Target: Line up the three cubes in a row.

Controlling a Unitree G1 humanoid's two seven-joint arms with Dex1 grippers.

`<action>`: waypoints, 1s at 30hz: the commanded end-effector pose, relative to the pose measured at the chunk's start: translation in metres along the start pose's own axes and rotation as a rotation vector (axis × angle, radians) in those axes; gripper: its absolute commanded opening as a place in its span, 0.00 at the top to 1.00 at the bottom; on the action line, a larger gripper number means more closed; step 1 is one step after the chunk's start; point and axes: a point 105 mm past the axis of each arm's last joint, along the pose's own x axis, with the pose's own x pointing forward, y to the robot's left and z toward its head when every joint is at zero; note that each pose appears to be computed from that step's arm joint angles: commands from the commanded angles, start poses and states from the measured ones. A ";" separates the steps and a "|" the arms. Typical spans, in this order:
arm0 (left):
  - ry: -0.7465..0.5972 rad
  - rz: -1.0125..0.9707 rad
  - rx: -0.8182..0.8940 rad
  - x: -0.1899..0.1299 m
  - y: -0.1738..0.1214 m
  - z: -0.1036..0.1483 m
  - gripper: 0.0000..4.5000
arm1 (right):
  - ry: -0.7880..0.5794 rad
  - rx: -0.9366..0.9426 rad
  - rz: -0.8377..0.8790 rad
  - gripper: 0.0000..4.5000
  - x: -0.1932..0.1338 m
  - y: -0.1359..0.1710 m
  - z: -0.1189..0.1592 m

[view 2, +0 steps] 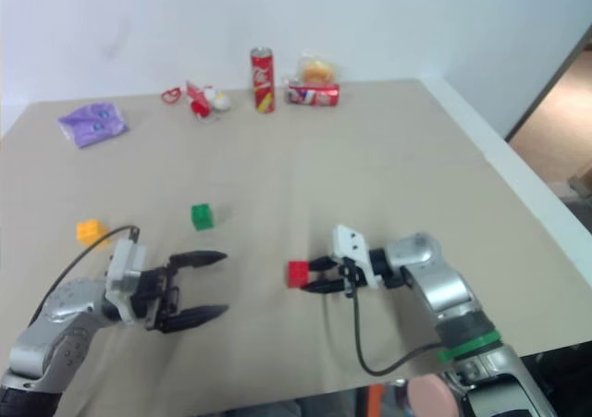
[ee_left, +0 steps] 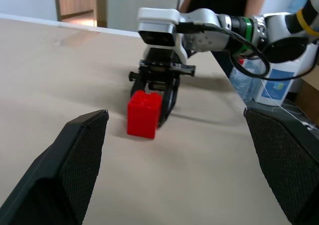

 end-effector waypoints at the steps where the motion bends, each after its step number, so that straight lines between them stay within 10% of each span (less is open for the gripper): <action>1: 0.015 -0.015 0.019 -0.004 -0.001 -0.001 0.00 | 0.003 -0.013 -0.052 0.74 -0.008 -0.008 0.002; 30: -0.004 -0.073 -0.028 -0.001 -0.009 -0.004 0.00 | 0.158 -0.061 0.017 0.74 -0.042 -0.053 -0.004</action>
